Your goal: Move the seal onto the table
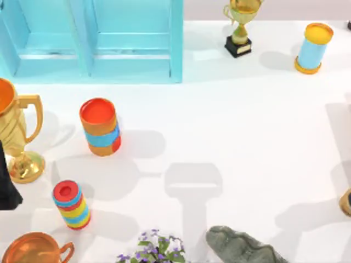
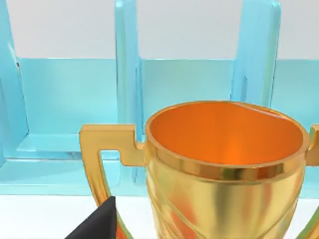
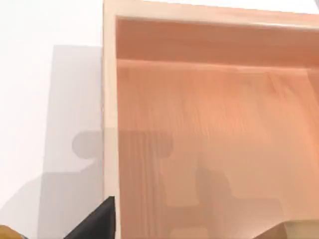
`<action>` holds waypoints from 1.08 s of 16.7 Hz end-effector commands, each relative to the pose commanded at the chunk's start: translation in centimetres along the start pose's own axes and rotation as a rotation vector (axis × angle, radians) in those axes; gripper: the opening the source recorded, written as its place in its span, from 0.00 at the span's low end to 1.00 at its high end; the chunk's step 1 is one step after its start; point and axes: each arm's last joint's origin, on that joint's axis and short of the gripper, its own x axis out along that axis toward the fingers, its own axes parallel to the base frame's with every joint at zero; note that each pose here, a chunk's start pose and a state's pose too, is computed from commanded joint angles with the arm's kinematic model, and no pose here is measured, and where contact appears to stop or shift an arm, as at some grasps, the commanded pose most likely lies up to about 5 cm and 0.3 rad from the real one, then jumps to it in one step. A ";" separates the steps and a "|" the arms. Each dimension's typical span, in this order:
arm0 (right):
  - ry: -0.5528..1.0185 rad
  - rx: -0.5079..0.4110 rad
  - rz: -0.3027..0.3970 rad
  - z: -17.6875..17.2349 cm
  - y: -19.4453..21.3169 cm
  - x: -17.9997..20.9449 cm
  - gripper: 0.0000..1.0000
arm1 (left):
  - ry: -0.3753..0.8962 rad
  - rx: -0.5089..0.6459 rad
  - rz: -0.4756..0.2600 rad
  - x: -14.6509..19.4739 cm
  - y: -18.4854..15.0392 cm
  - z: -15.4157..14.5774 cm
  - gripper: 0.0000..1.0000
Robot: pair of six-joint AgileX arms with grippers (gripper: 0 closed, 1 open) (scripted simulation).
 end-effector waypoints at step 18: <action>0.925 -0.004 0.200 6.5 -10.0 11.7 1.00 | 0.000 0.000 0.000 0.0 0.0 0.0 1.00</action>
